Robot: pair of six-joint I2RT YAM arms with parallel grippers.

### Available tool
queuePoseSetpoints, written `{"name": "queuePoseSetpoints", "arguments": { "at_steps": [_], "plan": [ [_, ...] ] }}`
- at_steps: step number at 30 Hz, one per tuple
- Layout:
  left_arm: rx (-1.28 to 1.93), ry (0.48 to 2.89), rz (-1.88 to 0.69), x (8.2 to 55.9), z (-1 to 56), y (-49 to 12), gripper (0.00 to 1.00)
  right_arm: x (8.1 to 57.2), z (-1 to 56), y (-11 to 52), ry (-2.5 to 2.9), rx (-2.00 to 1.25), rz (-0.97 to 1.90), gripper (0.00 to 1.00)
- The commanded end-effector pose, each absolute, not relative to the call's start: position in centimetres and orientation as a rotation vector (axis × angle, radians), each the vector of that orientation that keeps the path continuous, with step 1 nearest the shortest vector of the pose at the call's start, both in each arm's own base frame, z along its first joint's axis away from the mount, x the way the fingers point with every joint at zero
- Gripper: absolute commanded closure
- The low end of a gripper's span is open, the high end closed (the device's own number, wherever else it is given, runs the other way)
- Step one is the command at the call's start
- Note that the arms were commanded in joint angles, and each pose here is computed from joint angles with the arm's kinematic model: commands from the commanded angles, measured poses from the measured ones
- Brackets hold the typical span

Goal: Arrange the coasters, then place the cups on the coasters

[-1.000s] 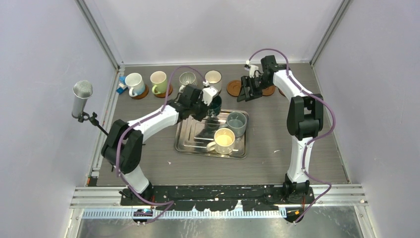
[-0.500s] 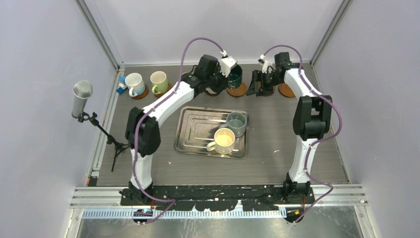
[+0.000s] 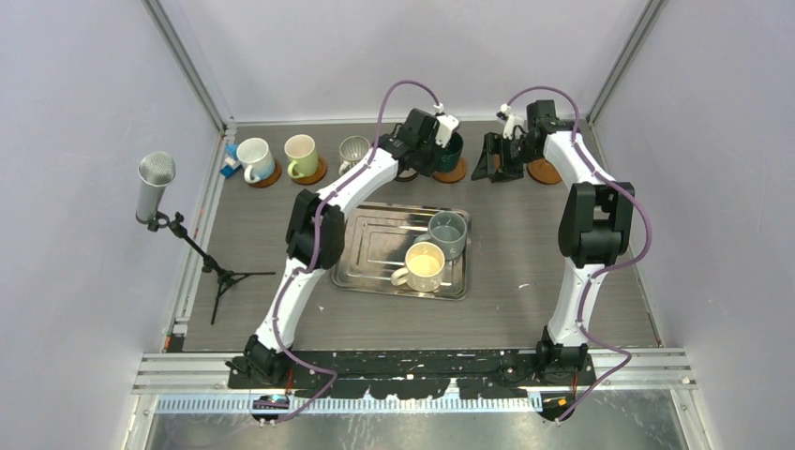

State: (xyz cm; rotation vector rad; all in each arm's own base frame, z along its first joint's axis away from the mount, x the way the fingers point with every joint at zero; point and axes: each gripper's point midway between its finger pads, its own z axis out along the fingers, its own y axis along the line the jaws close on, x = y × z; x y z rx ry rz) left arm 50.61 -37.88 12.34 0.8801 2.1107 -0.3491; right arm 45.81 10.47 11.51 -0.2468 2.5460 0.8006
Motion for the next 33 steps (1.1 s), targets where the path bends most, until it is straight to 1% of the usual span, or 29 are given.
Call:
{"name": "queuePoseSetpoints", "arguments": {
  "at_steps": [1,12,26,32,33],
  "plan": [
    [0.774,1.954,-0.367,53.0,17.9,-39.4,1.00,46.3,14.5,10.6,2.468,-0.269,0.777,0.26],
    [0.650,1.946,-0.422,53.8,16.3,-41.2,1.00,46.2,14.1,10.7,2.480,-0.252,0.788,0.26],
    [0.574,1.929,-0.334,55.2,14.2,-42.2,0.99,47.0,14.2,10.6,2.467,-0.222,0.775,0.26],
    [0.552,1.951,-0.351,55.1,13.3,-42.3,0.98,46.9,14.1,10.6,2.472,-0.220,0.775,0.26],
    [0.547,1.953,-0.358,55.1,13.4,-42.4,0.97,47.2,14.0,9.4,2.471,-0.189,0.764,0.26]
  ]
}}
